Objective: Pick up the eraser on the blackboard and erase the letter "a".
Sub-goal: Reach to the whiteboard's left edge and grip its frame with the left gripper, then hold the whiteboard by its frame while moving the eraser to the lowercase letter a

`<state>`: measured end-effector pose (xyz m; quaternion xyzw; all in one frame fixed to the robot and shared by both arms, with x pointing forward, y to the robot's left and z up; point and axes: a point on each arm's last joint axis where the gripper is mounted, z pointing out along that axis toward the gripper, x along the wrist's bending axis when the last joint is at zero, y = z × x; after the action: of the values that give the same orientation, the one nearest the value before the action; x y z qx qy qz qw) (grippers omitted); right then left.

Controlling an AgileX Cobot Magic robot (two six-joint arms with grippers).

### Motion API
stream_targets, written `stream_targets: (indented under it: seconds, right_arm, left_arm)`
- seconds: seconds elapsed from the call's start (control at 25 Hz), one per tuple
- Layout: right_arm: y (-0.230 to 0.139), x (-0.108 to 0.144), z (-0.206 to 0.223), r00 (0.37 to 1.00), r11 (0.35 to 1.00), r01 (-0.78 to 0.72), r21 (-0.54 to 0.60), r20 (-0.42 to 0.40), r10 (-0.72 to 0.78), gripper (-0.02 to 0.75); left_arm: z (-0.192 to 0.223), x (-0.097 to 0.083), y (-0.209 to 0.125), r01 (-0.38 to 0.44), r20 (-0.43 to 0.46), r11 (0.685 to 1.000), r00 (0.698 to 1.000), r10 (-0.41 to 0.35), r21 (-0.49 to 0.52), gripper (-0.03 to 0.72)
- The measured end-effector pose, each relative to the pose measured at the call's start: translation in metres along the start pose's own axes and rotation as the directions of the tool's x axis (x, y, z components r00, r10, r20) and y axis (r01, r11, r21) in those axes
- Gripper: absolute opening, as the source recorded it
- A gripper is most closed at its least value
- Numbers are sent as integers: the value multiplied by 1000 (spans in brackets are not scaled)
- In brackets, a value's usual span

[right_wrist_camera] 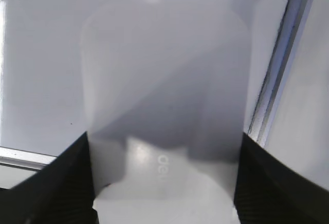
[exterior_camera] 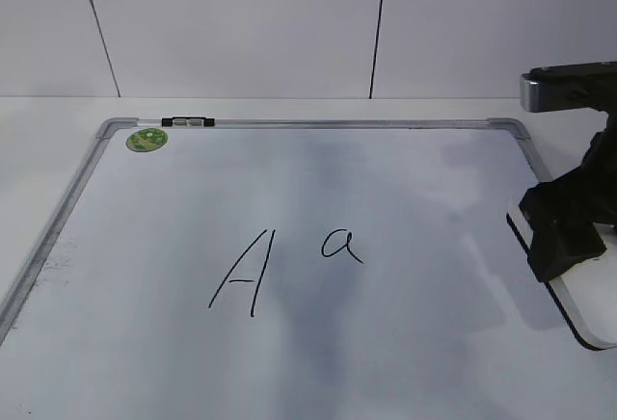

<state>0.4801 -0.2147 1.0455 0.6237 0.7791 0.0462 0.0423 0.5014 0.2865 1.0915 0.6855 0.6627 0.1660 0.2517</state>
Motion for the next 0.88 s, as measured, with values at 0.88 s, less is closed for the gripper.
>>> stream_targets:
  seconds: [0.88]
  right_arm:
    - [1,0,-1,1000,1000,0,-4,-1,0,559]
  left_arm:
    - [139,11,-12,93,18,906,994,-111,413,235]
